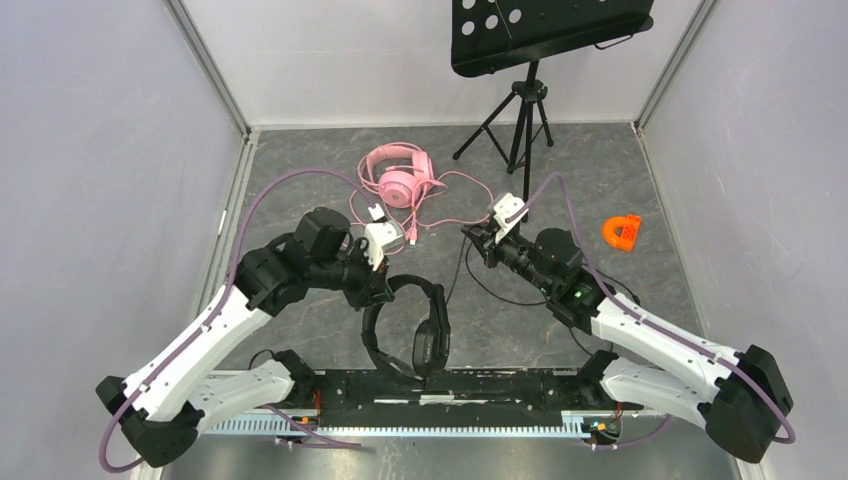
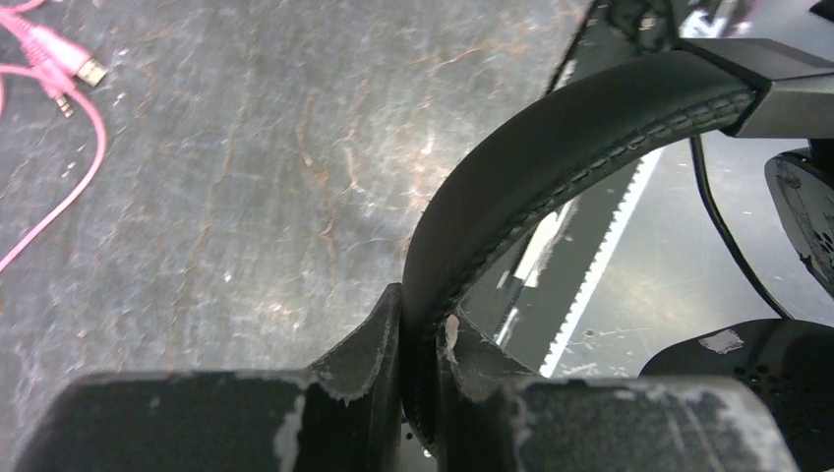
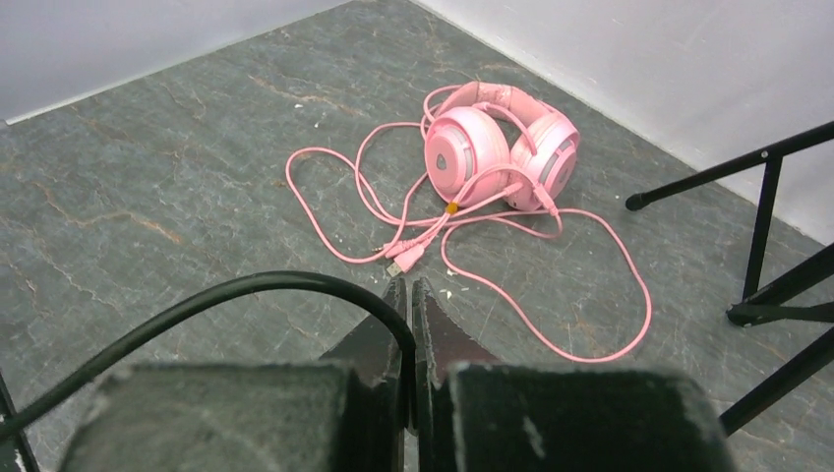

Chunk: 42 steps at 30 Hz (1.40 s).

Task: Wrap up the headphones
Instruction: Wrap the headphones cable around the headphones.

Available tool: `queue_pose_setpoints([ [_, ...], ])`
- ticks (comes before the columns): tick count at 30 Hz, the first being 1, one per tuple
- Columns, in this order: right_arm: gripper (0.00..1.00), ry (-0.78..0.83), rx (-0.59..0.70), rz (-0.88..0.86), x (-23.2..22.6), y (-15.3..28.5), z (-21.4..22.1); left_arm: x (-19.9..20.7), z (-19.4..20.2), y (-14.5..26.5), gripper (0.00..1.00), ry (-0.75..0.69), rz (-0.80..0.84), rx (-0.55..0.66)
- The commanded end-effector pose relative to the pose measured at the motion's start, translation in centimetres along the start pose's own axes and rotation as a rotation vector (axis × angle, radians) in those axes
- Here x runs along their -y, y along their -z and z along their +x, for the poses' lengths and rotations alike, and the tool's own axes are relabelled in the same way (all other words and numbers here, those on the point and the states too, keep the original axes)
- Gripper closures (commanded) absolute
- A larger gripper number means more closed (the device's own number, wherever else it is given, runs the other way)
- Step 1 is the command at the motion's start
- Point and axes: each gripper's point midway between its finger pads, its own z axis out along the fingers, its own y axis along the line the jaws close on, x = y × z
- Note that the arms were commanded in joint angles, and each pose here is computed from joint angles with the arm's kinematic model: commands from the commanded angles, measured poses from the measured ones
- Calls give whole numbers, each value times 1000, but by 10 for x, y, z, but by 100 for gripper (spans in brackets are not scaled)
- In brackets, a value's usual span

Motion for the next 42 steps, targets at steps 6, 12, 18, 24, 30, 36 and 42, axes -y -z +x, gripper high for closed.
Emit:
queue_pose_setpoints([
  [6,100,-124,-50,-126,-22,-6,-45,-66,16,-7,98,37,-336,-166],
  [12,100,-245,-91,-313,-59,-3,-43,-95,10,-2,98,76,-516,-184],
  [18,100,-335,-93,-426,-82,1,-46,-118,2,4,98,152,-674,-150],
  [24,100,-354,-134,-428,-84,0,-47,-137,-2,16,98,202,-828,-106],
  [30,100,-411,-137,-489,-95,1,-58,-152,-3,28,98,224,-950,-93],
  [36,100,-382,-58,-473,-88,-10,-90,-142,-7,15,98,197,-851,-50],
  [42,100,-303,-58,-280,-43,-33,-94,-119,-2,5,98,129,-680,6],
])
